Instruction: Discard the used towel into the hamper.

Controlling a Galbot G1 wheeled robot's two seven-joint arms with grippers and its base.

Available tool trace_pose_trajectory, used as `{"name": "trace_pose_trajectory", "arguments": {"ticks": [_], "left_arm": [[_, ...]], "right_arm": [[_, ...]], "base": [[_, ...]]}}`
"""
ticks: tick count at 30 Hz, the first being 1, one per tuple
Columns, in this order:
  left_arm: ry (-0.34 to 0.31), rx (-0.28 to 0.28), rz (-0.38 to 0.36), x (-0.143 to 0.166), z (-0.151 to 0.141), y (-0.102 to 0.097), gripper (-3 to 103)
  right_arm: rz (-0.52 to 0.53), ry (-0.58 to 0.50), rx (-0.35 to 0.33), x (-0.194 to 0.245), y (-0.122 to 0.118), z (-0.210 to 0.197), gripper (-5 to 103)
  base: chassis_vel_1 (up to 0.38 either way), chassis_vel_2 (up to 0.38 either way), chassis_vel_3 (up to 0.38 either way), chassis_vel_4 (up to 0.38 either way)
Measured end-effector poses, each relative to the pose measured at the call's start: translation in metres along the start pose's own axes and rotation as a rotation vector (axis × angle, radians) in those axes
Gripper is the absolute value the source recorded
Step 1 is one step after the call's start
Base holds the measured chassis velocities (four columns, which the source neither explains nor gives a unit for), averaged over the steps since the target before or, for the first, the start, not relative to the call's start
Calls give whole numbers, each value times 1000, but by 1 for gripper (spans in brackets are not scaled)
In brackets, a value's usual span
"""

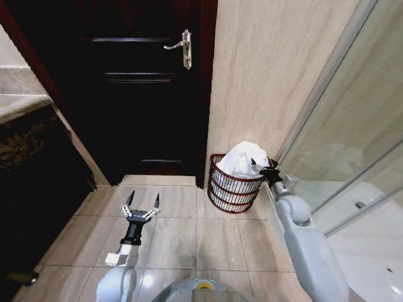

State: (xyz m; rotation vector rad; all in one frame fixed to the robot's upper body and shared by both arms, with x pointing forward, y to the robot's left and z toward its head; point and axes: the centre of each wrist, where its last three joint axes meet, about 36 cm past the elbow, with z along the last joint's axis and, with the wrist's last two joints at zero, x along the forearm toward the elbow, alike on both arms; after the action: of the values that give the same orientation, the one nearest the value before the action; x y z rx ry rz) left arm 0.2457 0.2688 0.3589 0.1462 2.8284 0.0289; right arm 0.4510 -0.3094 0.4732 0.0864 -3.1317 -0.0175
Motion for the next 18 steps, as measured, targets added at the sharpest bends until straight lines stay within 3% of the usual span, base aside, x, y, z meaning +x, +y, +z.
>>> {"name": "trace_pose_trajectory", "arguments": {"ticks": [12,18], "left_arm": [[-13,-6,2,5,2,0,100],[-33,1,-25,11,-5,5,100]], "right_arm": [[-36,-25,3,14,19,-20,100],[21,3,27,39,31,-21,100]], "base": [[-111,112,100,-105],[-83,75,98,-76]]}}
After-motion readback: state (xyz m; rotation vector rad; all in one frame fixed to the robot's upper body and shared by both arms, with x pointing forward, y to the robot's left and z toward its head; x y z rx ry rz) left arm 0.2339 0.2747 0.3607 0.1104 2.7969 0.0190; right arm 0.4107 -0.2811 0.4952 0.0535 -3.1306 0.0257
